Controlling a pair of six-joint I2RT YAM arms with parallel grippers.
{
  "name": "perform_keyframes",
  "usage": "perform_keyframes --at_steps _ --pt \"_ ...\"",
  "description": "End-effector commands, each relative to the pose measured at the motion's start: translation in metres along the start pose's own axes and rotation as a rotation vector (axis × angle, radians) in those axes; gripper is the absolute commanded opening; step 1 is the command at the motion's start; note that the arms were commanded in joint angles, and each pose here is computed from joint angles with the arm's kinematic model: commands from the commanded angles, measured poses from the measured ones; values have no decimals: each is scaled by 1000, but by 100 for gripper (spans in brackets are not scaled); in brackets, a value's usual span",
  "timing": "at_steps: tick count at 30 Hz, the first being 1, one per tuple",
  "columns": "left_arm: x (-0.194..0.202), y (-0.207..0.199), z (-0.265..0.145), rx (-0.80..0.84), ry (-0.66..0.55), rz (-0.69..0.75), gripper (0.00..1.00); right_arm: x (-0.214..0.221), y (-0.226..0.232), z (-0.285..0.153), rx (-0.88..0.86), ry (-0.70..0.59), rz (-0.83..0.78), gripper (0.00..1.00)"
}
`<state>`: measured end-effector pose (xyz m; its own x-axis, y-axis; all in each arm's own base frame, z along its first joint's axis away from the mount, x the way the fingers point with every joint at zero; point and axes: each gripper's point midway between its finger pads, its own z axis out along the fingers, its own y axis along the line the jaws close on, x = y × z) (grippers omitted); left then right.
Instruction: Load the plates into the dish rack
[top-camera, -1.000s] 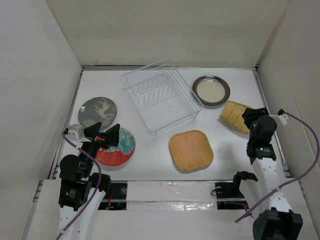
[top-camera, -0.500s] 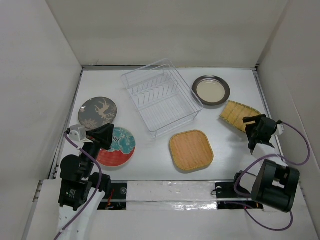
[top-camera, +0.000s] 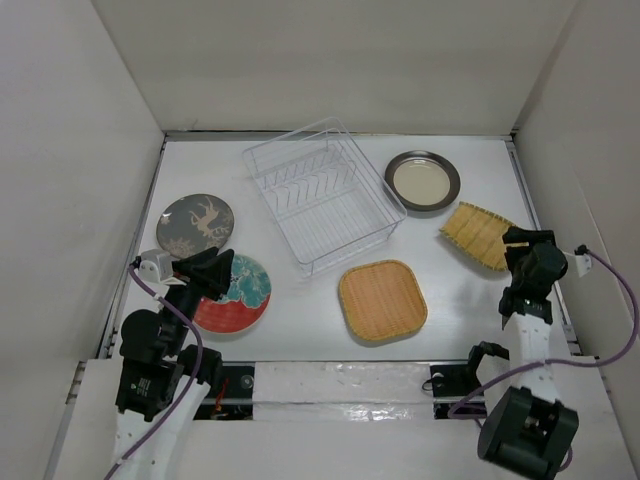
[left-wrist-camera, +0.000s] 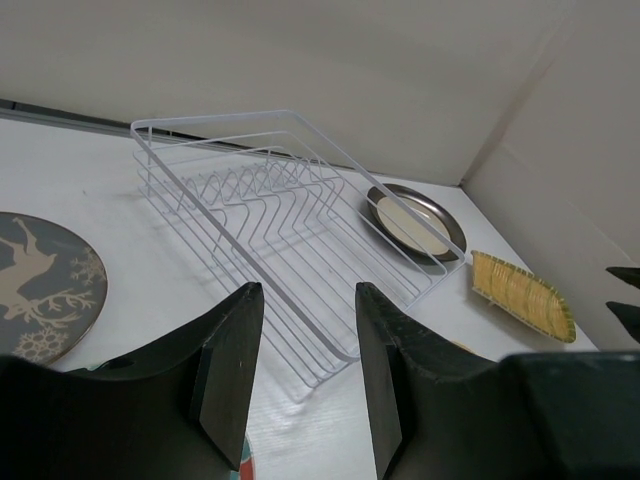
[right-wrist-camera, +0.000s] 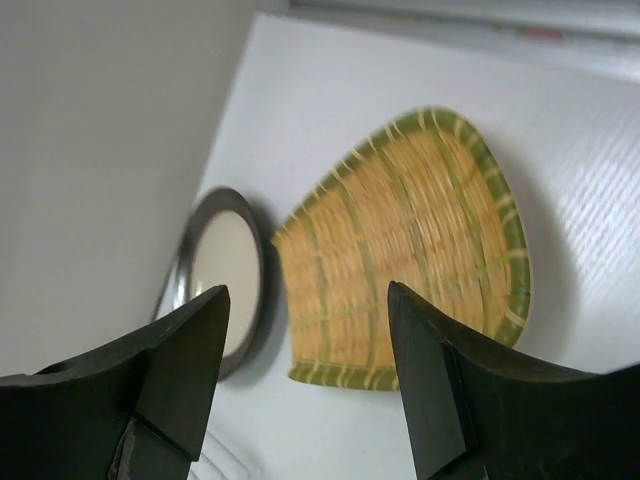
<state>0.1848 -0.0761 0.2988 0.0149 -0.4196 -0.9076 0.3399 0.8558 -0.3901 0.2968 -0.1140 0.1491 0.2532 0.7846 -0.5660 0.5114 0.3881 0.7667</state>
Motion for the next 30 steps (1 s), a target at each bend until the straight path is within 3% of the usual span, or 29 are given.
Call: perform_keyframes --at_steps 1,7,16,20,23,24,26,30 --pt "-10 -4 2 15 -37 3 39 -26 -11 -12 72 -112 -61 70" --pt "-10 -5 0 15 -39 -7 38 15 -68 6 247 66 -69 70" --pt "-13 -5 -2 15 -49 -9 38 37 -69 31 226 162 7 70" --pt "-12 -3 -1 4 -44 -9 37 48 -71 45 219 225 63 64" --pt "-12 -3 -1 2 -46 -9 37 43 -72 52 233 209 89 54" --pt "-12 -3 -1 1 -45 -10 37 39 -72 53 236 197 95 45" --pt "-12 -3 -2 1 -45 -10 37 33 -75 53 249 172 96 36" --pt "-12 -3 -1 1 -44 -10 37 16 -65 47 229 120 92 8"
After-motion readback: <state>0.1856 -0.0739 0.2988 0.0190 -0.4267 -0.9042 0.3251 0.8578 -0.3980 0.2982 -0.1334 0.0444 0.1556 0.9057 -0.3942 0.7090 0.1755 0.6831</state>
